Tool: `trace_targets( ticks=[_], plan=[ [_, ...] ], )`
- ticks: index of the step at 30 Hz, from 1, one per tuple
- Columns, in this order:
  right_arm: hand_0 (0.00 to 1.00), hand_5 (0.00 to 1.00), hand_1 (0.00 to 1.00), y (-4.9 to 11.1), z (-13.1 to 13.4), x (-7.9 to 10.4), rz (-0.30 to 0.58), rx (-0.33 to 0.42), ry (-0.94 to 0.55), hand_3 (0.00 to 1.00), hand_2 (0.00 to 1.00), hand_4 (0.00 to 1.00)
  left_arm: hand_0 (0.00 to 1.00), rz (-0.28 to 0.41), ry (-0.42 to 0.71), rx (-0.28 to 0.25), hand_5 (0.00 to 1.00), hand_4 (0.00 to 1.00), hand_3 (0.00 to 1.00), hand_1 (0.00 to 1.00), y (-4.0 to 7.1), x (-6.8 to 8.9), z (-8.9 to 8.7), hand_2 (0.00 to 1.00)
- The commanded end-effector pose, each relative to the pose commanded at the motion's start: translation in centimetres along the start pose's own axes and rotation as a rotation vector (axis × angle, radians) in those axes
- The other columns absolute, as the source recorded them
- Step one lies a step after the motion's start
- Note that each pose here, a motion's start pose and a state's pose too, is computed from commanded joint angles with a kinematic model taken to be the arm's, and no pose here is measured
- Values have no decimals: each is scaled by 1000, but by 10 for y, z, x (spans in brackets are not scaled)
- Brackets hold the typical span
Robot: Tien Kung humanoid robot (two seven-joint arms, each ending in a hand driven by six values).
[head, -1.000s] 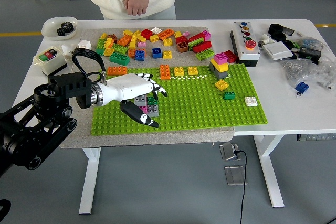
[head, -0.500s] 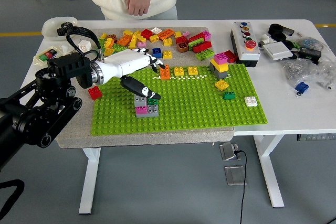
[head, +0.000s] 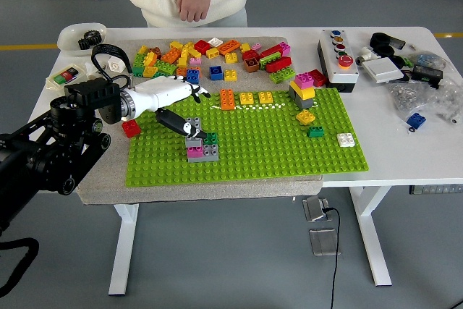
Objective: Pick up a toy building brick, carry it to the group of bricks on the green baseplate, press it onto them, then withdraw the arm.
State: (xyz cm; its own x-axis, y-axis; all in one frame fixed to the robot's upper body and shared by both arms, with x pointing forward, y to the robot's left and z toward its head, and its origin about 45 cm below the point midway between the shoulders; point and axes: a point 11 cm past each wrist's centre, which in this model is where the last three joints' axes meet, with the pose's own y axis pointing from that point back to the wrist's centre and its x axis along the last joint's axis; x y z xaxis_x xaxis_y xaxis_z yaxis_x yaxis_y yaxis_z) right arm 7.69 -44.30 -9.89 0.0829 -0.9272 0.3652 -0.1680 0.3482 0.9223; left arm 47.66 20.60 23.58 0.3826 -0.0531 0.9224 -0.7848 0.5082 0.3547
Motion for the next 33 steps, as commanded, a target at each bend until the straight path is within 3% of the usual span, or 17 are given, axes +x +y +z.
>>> trace_targets(
  ticks=[33],
  plan=[
    [746, 570, 638, 0, 5, -2, -3, -8, 5, 641, 682, 853, 998, -81, 3, 8, 823, 998, 895, 884, 13, -10, -1, 709]
  ],
)
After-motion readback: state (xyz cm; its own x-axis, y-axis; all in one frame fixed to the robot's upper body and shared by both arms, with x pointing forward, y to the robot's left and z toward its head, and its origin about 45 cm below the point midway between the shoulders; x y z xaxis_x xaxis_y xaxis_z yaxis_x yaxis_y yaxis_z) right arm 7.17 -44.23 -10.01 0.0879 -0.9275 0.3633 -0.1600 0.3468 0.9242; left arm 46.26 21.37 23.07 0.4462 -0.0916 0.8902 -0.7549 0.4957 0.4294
